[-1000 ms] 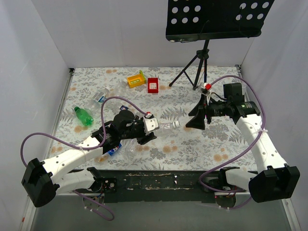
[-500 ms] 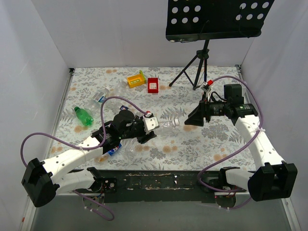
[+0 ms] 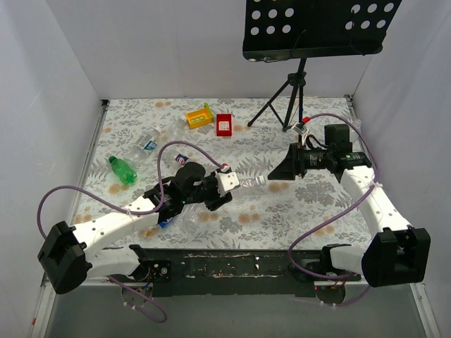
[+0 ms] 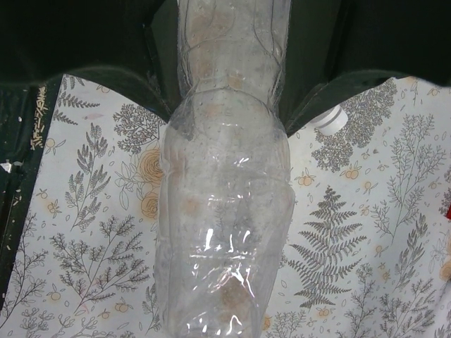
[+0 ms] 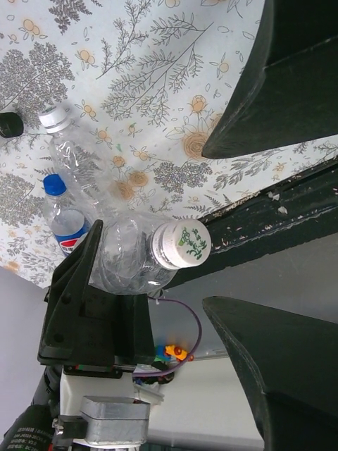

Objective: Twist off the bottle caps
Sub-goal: Unscrew the bottle cap from the plastic bottle.

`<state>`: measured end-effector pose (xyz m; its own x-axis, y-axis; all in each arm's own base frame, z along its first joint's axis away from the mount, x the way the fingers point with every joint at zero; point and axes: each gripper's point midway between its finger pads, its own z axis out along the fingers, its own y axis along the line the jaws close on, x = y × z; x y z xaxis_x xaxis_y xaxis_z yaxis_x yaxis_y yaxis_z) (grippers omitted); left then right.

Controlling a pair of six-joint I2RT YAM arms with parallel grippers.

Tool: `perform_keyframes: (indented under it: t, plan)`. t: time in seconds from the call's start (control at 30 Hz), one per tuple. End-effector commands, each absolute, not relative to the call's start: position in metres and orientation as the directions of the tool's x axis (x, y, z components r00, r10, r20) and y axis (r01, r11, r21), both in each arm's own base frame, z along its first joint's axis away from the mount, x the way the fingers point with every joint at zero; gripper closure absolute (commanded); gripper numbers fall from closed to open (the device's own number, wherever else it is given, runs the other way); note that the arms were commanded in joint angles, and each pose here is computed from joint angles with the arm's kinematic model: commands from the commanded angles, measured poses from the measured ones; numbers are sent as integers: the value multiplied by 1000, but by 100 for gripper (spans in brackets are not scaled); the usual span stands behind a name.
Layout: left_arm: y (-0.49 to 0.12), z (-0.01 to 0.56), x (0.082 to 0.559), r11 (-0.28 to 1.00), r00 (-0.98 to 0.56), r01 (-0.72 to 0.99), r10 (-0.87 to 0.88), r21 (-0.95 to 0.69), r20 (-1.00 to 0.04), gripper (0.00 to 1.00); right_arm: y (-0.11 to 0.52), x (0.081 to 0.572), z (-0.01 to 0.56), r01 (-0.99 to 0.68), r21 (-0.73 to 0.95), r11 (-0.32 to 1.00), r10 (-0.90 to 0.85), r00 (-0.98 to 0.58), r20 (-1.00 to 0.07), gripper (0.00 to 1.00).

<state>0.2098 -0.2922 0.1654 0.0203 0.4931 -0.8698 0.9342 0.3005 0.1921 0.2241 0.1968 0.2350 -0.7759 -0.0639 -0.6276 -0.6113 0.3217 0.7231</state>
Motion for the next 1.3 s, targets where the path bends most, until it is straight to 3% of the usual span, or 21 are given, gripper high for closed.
perform_keyframes:
  t: [0.0, 0.33, 0.5, 0.67, 0.8, 1.0, 1.07, 1.17, 1.27]
  plan:
    - [-303, 190, 221, 330, 59, 916, 454, 229, -889, 100, 199, 231, 244, -602, 740, 300, -49, -785, -618, 14]
    - [-311, 189, 222, 325, 63, 917, 457, 232, -887, 100, 208, 230, 239, -548, 794, 264, -62, -831, -553, 15]
    - [-316, 189, 223, 325, 64, 916, 461, 235, -885, 100, 216, 226, 239, -544, 807, 229, -89, -837, -539, 21]
    - [-317, 188, 225, 330, 66, 913, 463, 241, -884, 100, 219, 221, 239, -536, 820, 199, -107, -844, -526, 41]
    - [-317, 189, 226, 331, 68, 912, 462, 244, -884, 100, 220, 219, 240, -548, 817, 181, -116, -837, -535, 64]
    - [-314, 189, 220, 314, 84, 917, 454, 247, -887, 100, 220, 216, 244, -609, 777, 162, -138, -793, -593, 89]
    - [-313, 194, 212, 296, 92, 926, 427, 236, -899, 100, 220, 213, 249, -673, 727, 138, -164, -739, -653, 96]
    - [-314, 200, 196, 239, 79, 954, 380, 181, -921, 100, 219, 204, 252, -838, 544, 44, -227, -539, -811, 99]
    - [-314, 203, 176, 107, 12, 993, 332, 50, -943, 100, 220, 184, 251, -953, 283, -111, -291, -241, -926, 99]
